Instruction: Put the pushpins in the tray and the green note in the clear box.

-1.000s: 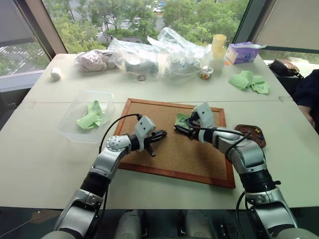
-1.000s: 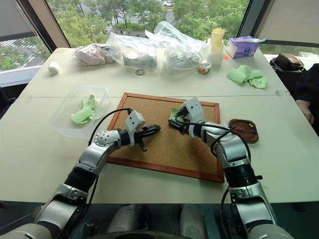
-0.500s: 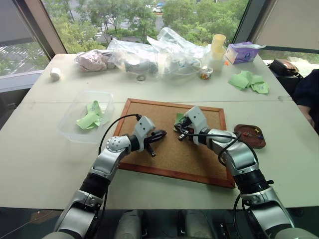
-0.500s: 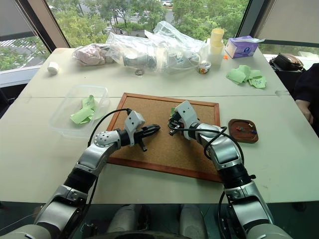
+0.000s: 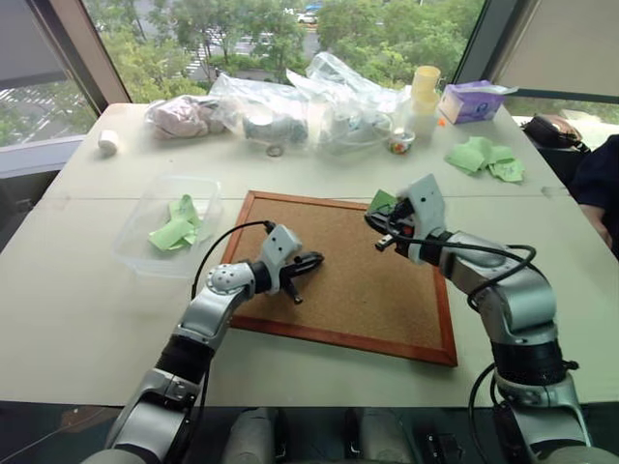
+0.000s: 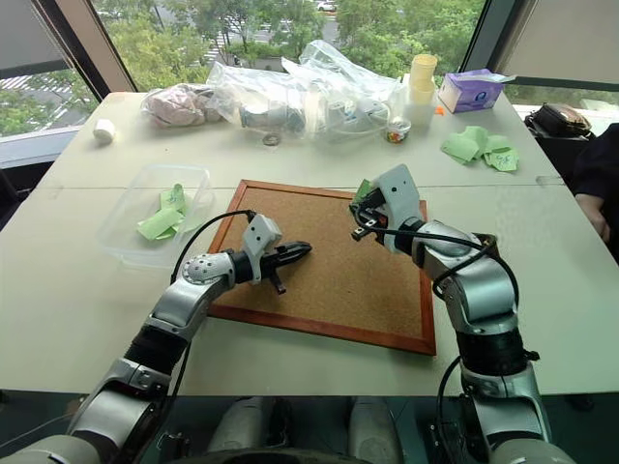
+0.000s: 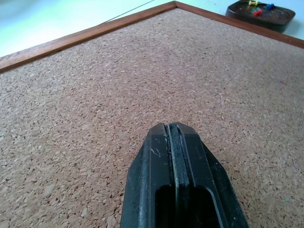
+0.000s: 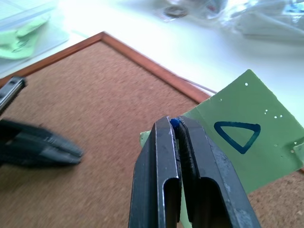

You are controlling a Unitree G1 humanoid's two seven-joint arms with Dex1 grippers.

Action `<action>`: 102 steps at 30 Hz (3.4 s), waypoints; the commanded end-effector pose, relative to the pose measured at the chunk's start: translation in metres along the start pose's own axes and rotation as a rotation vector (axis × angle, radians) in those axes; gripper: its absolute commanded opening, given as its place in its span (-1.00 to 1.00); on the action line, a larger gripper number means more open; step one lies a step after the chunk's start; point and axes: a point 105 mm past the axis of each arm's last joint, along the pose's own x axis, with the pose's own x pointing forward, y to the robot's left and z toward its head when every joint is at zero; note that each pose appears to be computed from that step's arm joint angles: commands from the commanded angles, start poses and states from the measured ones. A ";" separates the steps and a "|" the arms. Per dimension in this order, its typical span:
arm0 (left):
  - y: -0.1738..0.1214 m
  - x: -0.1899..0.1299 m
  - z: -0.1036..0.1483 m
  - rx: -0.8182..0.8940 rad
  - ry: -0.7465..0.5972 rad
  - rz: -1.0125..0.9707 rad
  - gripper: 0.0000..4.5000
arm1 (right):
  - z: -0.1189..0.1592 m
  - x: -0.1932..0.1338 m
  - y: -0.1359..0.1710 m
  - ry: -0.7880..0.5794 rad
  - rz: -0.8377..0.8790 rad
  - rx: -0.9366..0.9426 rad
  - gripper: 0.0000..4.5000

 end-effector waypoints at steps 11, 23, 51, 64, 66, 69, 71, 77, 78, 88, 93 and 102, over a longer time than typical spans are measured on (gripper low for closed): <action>0.013 -0.001 0.070 -0.361 -0.152 -0.185 0.72 | 0.010 -0.017 0.034 0.015 0.151 -0.183 -1.00; -0.021 0.022 0.088 -0.569 -0.162 -0.326 0.98 | 0.015 -0.018 0.056 0.012 0.238 -0.349 -1.00; 0.002 0.021 0.069 -0.514 -0.135 -0.214 -0.97 | 0.046 -0.068 -0.003 -0.070 -0.079 -0.241 -1.00; 0.013 0.018 0.076 -0.490 -0.188 -0.175 -0.97 | -0.030 -0.134 -0.090 0.048 -0.538 0.158 -1.00; 0.012 0.018 0.076 -0.486 -0.190 -0.178 -0.97 | -0.046 -0.139 -0.093 0.083 -0.563 0.186 -1.00; 0.011 0.018 0.076 -0.473 -0.187 -0.178 -0.97 | -0.071 -0.142 -0.096 0.164 -0.594 0.188 -1.00; 0.010 0.019 0.076 -0.460 -0.185 -0.174 -0.97 | -0.083 -0.144 -0.098 0.189 -0.614 0.213 -1.00; 0.009 0.017 0.077 -0.455 -0.189 -0.176 -0.97 | -0.105 -0.146 -0.102 0.236 -0.639 0.230 -1.00; 0.009 0.017 0.077 -0.455 -0.189 -0.175 -0.97 | -0.107 -0.146 -0.102 0.238 -0.638 0.232 -1.00; 0.011 0.012 0.077 -0.441 -0.191 -0.156 -1.00 | -0.098 -0.144 -0.103 0.188 -0.633 0.194 0.31; 0.013 0.011 0.080 -0.437 -0.200 -0.145 -1.00 | -0.090 -0.143 -0.101 0.164 -0.608 0.182 0.31; 0.044 -0.021 0.129 -0.315 -0.356 0.037 -1.00 | -0.011 -0.099 -0.047 -0.048 -0.217 0.101 0.31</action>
